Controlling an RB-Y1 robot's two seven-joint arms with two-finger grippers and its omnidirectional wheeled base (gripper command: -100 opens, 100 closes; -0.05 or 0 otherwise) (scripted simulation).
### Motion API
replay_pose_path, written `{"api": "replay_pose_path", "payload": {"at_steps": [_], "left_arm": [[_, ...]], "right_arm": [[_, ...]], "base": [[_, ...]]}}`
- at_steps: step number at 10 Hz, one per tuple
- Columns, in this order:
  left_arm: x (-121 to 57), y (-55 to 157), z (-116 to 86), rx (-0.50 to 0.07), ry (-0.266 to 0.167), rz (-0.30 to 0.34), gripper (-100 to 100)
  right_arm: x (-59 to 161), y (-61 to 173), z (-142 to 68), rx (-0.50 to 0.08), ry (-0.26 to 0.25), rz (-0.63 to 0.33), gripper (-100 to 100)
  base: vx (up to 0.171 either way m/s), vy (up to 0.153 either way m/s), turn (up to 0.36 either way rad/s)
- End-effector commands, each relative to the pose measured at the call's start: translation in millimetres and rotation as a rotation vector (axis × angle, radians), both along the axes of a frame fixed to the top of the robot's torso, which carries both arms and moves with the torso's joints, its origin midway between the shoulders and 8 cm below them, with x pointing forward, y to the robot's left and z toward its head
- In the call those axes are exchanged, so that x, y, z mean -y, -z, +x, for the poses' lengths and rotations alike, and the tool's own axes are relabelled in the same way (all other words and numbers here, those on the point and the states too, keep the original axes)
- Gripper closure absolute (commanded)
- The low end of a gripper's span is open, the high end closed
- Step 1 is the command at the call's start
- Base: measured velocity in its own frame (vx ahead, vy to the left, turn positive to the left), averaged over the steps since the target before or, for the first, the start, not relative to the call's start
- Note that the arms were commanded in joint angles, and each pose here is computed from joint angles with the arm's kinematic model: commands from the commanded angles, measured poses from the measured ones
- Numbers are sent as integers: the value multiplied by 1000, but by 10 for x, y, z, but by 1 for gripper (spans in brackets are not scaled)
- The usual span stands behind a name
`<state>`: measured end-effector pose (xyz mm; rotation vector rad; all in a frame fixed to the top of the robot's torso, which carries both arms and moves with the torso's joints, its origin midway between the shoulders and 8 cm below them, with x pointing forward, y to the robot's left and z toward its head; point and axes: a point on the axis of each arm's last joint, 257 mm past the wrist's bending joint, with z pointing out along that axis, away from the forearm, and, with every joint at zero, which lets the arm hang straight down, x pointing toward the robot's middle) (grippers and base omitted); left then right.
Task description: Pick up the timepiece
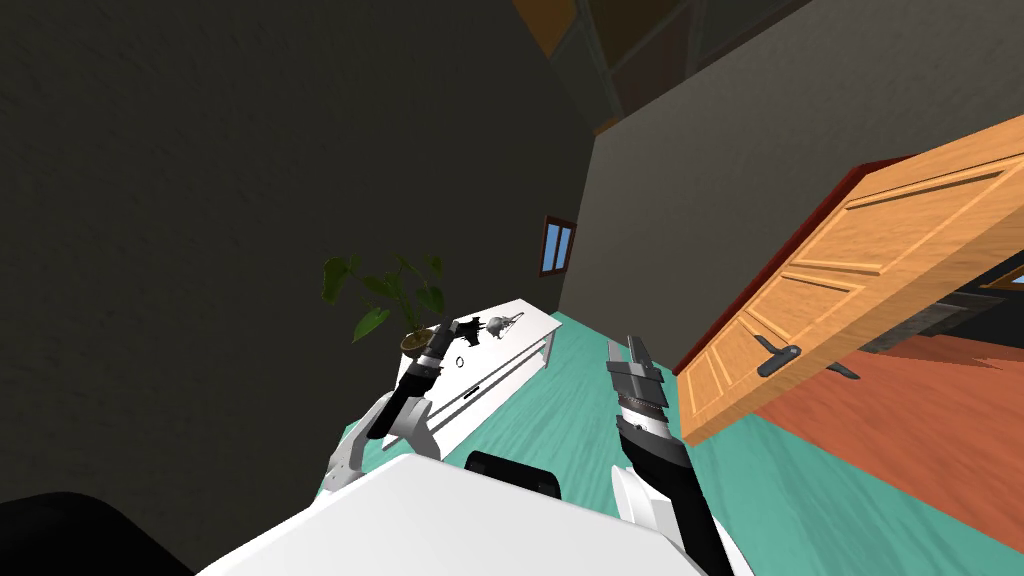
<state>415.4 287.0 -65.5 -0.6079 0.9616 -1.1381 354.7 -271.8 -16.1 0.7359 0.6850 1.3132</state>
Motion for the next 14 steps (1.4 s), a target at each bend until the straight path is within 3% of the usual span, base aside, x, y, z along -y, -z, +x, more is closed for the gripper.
{"api": "replay_pose_path", "payload": {"at_steps": [1, 8, 9, 14], "left_arm": [[-59, 222, 109, -59, -10, 22, -100], [-309, 958, 401, -253, -50, 80, -100], [-386, 1136, 474, -304, -62, 100, -100], [-621, 1634, 582, -437, -98, 141, -100]], "right_arm": [[0, 0, 0, 0, 0, 0, 0], [0, 0, 0, 0, 0, 0, 0], [0, 0, 0, 0, 0, 0, 0], [0, 0, 0, 0, 0, 0, 0]], "base": [[-24, -12, -56], [-16, -10, -50], [-14, -16, -87], [-6, -13, -49]]}}
